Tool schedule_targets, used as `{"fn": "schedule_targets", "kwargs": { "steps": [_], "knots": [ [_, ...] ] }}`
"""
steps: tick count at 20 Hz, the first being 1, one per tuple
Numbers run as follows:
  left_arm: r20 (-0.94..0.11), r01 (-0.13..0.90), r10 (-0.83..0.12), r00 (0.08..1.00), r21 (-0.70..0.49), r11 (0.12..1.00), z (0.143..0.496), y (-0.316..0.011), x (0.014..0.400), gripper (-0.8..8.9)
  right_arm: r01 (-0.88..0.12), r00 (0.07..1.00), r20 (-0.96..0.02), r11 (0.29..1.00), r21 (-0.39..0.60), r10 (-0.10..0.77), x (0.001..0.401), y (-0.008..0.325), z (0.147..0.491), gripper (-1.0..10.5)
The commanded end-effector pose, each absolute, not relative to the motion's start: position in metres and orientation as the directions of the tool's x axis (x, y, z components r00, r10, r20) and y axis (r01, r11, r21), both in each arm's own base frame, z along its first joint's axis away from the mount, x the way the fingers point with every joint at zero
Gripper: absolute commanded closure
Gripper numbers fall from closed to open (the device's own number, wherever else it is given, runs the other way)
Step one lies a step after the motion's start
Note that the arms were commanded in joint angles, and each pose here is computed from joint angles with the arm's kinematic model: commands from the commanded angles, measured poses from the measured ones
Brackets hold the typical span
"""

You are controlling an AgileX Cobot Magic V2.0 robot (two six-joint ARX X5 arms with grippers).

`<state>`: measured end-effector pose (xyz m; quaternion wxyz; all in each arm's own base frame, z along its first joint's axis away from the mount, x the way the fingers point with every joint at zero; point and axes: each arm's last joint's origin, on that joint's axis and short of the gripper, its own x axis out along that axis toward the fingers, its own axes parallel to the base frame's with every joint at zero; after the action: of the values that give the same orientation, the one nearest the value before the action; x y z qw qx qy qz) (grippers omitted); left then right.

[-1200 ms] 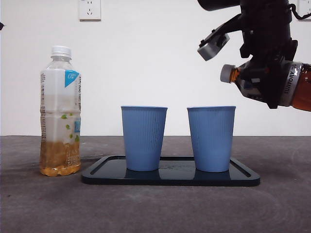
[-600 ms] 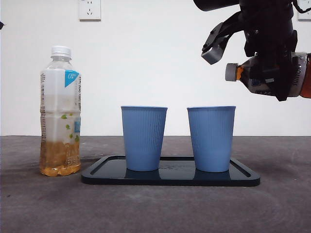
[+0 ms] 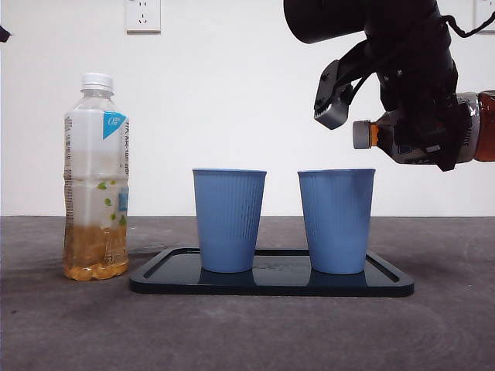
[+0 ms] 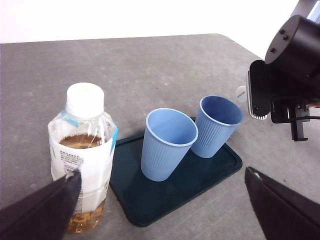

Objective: Pour the drink into the cup

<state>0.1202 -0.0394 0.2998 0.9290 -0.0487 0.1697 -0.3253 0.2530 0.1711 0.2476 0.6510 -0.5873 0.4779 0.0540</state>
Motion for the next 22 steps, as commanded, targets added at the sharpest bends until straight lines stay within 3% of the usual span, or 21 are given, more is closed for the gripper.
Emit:
{"fn": "schedule_targets", "kwargs": {
  "steps": [1, 4, 8, 12, 13, 17, 22],
  "knots": [
    [-0.263, 0.601, -0.624, 0.736, -0.173, 0.781, 0.306, -0.04, 0.12, 2.86, -0.616, 0.565, -0.651, 0.266, -0.741, -0.506, 0.255, 0.176, 0.254, 8.2],
    [-0.264, 0.602, -0.624, 0.735, -0.171, 0.78, 0.306, -0.04, 0.12, 2.86, -0.611, 0.566, -0.65, 0.272, -0.744, -0.508, 0.255, 0.176, 0.254, 8.2],
    [-0.27, 0.604, -0.624, 0.733, -0.164, 0.78, 0.305, -0.04, 0.12, 2.86, -0.567, 0.564, -0.653, 0.338, -0.751, -0.506, 0.253, 0.176, 0.255, 8.2],
    [-0.278, 0.604, -0.626, 0.729, -0.169, 0.779, 0.304, -0.04, 0.12, 2.86, -0.528, 0.559, -0.706, 0.47, -0.707, -0.435, 0.249, 0.167, 0.269, 8.2],
    [-0.28, 0.605, -0.627, 0.727, -0.17, 0.778, 0.304, -0.041, 0.12, 2.86, -0.497, 0.566, -0.721, 0.533, -0.685, -0.399, 0.249, 0.161, 0.278, 8.2],
    [-0.283, 0.601, -0.627, 0.726, -0.182, 0.778, 0.304, -0.04, 0.12, 2.86, -0.388, 0.604, -0.779, 0.791, -0.472, -0.169, 0.246, 0.127, 0.312, 8.2],
    [-0.284, 0.592, -0.627, 0.726, -0.205, 0.779, 0.304, -0.04, 0.12, 2.86, -0.226, 0.751, -0.66, 0.949, -0.221, 0.025, 0.236, 0.077, 0.331, 8.2]
  ]
}}
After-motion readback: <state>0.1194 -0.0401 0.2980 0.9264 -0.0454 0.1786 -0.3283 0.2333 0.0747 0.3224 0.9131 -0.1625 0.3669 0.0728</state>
